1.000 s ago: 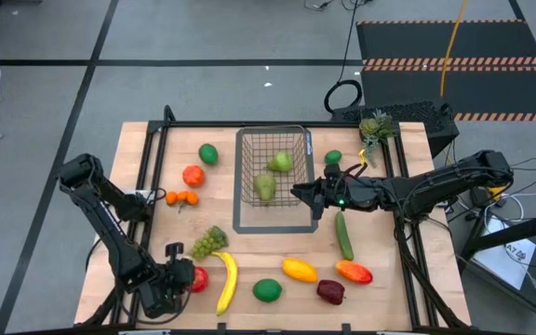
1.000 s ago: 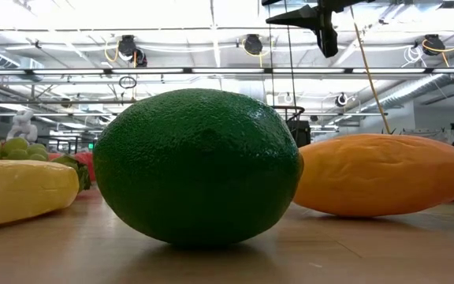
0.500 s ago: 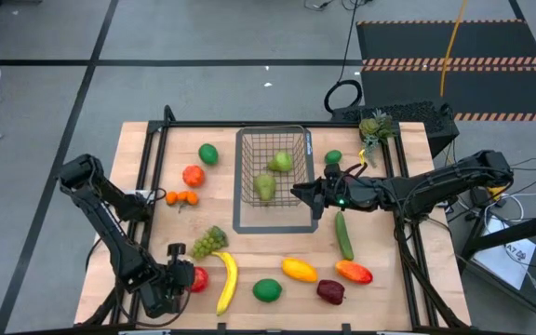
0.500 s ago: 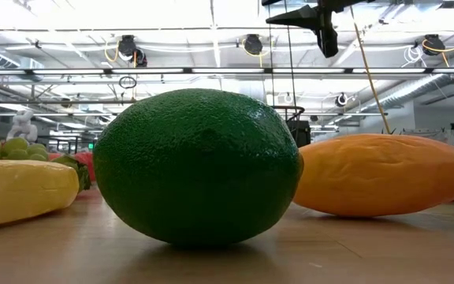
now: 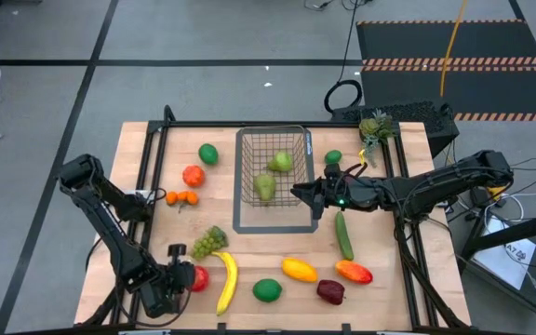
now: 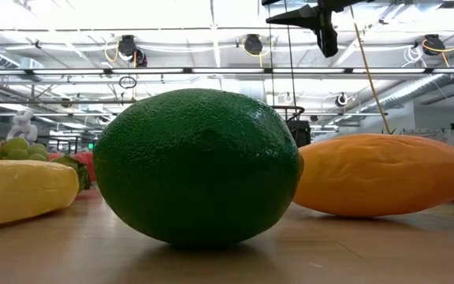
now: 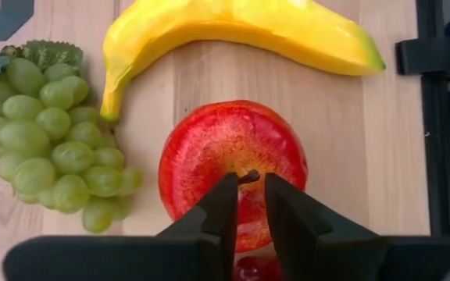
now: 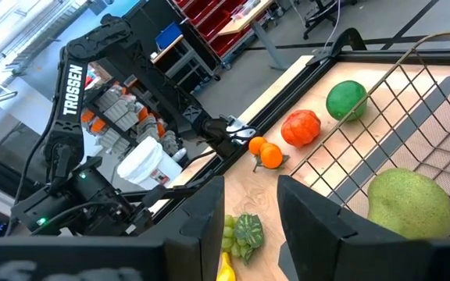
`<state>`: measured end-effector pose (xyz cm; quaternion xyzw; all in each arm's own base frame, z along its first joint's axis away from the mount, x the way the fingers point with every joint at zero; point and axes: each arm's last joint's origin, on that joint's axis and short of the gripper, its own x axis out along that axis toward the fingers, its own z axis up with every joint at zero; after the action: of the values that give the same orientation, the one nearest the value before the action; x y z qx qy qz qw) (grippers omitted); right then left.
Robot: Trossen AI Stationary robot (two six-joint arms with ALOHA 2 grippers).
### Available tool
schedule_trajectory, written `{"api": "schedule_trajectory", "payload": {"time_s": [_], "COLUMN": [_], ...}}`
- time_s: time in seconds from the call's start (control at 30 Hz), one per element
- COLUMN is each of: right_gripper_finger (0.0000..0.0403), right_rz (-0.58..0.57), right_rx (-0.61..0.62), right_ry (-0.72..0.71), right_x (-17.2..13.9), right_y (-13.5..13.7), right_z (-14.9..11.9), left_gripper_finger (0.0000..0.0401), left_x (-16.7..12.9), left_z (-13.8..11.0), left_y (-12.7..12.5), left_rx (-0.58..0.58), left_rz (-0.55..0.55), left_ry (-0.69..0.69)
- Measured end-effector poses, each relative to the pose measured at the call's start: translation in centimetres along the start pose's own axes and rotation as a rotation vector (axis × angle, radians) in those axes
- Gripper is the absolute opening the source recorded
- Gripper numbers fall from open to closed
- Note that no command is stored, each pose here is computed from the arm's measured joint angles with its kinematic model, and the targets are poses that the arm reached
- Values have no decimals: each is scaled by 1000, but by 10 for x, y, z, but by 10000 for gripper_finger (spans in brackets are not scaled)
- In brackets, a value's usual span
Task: Build produce basket
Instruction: Put the red apple into the gold wire basket
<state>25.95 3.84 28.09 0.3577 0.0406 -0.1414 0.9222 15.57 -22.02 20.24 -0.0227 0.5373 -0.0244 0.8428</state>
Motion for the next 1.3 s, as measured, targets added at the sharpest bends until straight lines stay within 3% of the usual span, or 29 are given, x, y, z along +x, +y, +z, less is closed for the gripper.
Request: {"api": "schedule_trajectory", "payload": {"time_s": [0.13, 0.4, 0.53, 1.3], "right_gripper_finger": [116, 116, 116, 116], "right_rz": [0, 0, 0, 0], "right_rx": [0, 0, 0, 0], "right_ry": [0, 0, 0, 0], "right_x": [0, 0, 0, 0], "right_y": [0, 0, 0, 0], "right_z": [0, 0, 0, 0], "left_gripper_finger": [63, 120, 124, 8], "left_x": [0, 0, 0, 1], "left_z": [0, 1, 2, 3], "left_y": [0, 0, -1, 5], "left_rx": [-19, -16, -15, -17], "left_rz": [-6, -3, 1, 37], "left_ry": [-2, -9, -28, -15]}}
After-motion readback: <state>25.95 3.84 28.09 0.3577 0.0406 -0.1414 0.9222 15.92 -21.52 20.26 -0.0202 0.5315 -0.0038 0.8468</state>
